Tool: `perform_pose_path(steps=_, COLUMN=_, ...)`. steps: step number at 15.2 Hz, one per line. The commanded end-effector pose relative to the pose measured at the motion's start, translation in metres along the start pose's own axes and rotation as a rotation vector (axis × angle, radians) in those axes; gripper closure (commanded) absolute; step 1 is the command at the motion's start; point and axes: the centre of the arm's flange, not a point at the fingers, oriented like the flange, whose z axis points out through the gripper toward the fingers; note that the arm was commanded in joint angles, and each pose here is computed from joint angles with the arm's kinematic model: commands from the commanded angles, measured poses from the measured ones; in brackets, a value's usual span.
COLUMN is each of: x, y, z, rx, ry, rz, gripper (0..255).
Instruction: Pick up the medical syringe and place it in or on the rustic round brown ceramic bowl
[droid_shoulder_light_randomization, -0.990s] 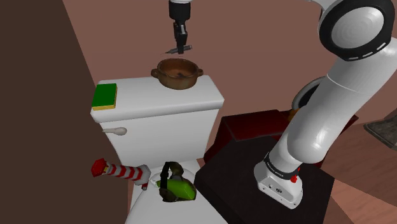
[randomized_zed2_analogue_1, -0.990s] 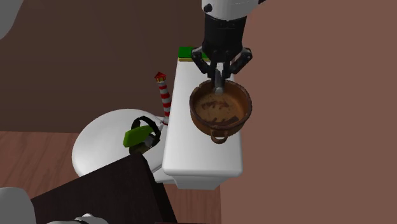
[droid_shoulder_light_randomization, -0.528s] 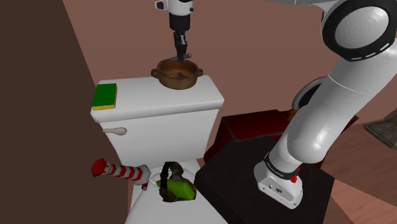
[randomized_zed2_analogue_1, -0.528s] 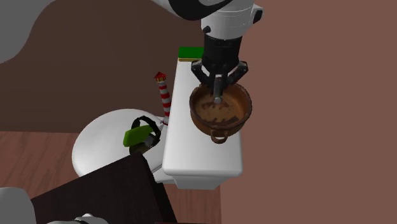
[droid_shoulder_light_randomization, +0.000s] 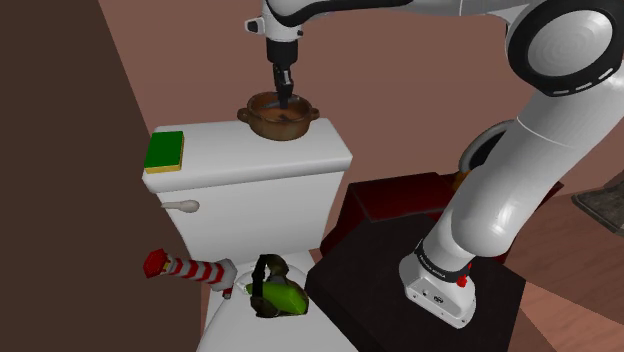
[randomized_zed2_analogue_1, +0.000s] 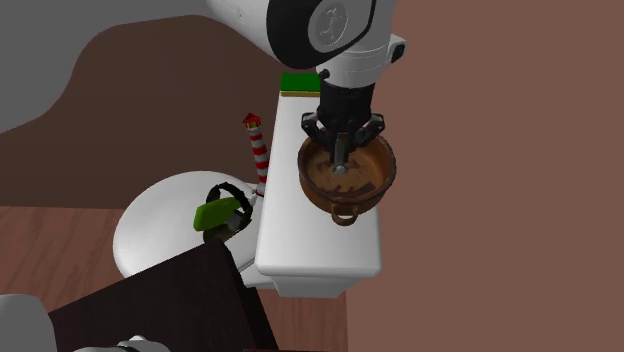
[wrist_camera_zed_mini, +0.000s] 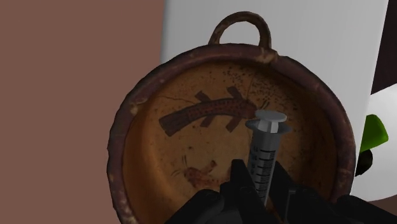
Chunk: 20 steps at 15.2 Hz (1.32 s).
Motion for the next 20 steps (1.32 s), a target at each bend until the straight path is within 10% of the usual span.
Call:
perform_pose_path(steps=1, x=0.000, y=0.000, z=0.002, rx=0.000, ry=0.000, rz=0.000, gripper=255)
perform_pose_path(steps=5, x=0.000, y=0.000, z=0.002, rx=0.000, ry=0.000, rz=0.000, gripper=255)
perform_pose_path(steps=6, x=0.000, y=0.000, z=0.002, rx=0.000, ry=0.000, rz=0.000, gripper=0)
perform_pose_path(steps=20, x=0.000, y=0.000, z=-0.048, rx=0.000, ry=0.000, rz=0.000, gripper=0)
